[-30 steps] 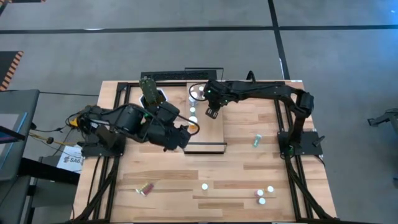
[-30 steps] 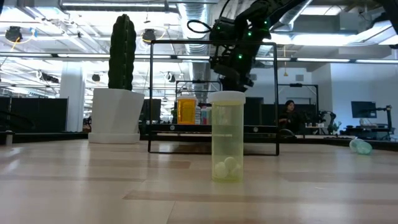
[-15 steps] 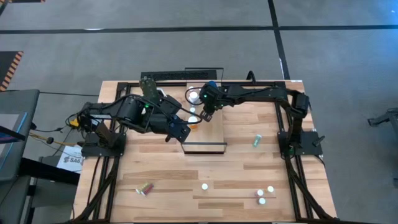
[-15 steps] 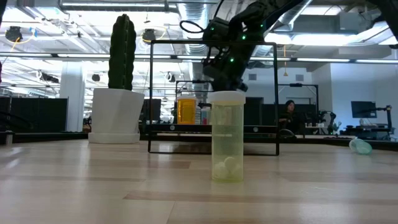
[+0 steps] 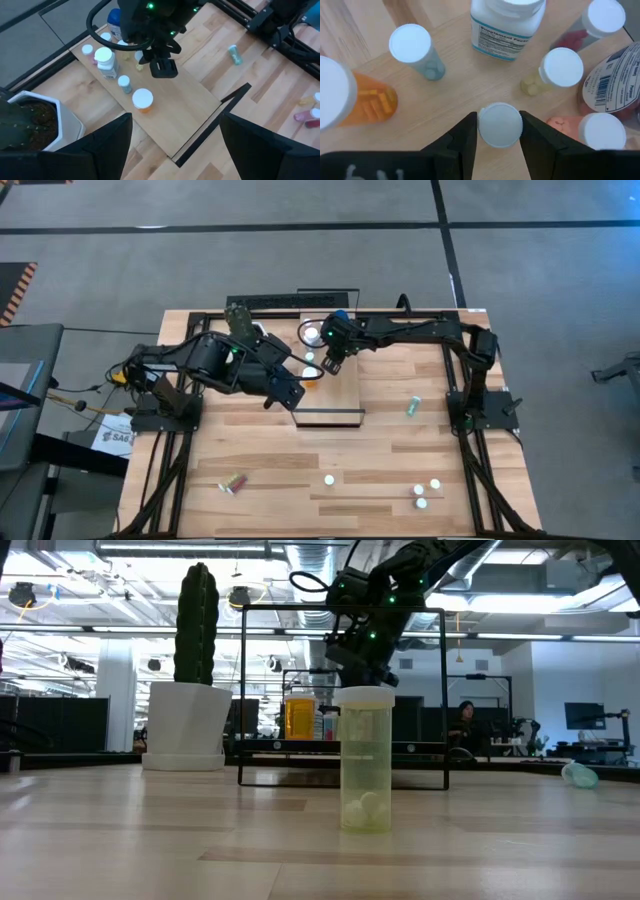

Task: Pick and place medicine bottles onto shelf by color
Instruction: Put the yellow pill bottle onto the shelf, then put the yellow pill bottle on the shelf

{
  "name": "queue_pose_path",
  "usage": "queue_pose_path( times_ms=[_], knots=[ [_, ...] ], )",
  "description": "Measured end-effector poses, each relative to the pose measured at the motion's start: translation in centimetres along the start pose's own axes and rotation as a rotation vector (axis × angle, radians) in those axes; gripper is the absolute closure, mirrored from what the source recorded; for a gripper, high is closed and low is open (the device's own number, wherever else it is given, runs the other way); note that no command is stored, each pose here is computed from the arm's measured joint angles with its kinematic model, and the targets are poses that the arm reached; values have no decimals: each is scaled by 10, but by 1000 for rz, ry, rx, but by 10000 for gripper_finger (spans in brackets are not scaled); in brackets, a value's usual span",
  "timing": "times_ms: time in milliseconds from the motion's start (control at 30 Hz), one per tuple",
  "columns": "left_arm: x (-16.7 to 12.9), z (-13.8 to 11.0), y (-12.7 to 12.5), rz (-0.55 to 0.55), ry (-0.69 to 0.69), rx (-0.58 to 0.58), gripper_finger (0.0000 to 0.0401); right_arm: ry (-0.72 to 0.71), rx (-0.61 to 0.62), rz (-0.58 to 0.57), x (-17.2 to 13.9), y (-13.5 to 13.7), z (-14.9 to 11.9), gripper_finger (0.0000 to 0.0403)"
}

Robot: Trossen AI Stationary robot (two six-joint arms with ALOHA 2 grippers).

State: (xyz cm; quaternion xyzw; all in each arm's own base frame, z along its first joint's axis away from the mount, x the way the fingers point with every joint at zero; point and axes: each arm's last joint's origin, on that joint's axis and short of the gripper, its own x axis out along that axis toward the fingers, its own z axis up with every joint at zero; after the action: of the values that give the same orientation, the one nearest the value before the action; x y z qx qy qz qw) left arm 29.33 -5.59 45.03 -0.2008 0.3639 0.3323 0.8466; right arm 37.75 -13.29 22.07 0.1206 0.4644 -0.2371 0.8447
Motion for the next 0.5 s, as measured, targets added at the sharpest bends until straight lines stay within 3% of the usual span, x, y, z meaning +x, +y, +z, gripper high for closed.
queue_pose_path(
  times_ms=[367, 500],
  knots=[
    [0, 0, 0, -6, 8, 7, 115, -8, -7, 0, -1, 0, 1, 187],
    [-2, 0, 1, -9, 6, 5, 115, -14, -12, 0, -16, -1, 10, 174]
  ],
)
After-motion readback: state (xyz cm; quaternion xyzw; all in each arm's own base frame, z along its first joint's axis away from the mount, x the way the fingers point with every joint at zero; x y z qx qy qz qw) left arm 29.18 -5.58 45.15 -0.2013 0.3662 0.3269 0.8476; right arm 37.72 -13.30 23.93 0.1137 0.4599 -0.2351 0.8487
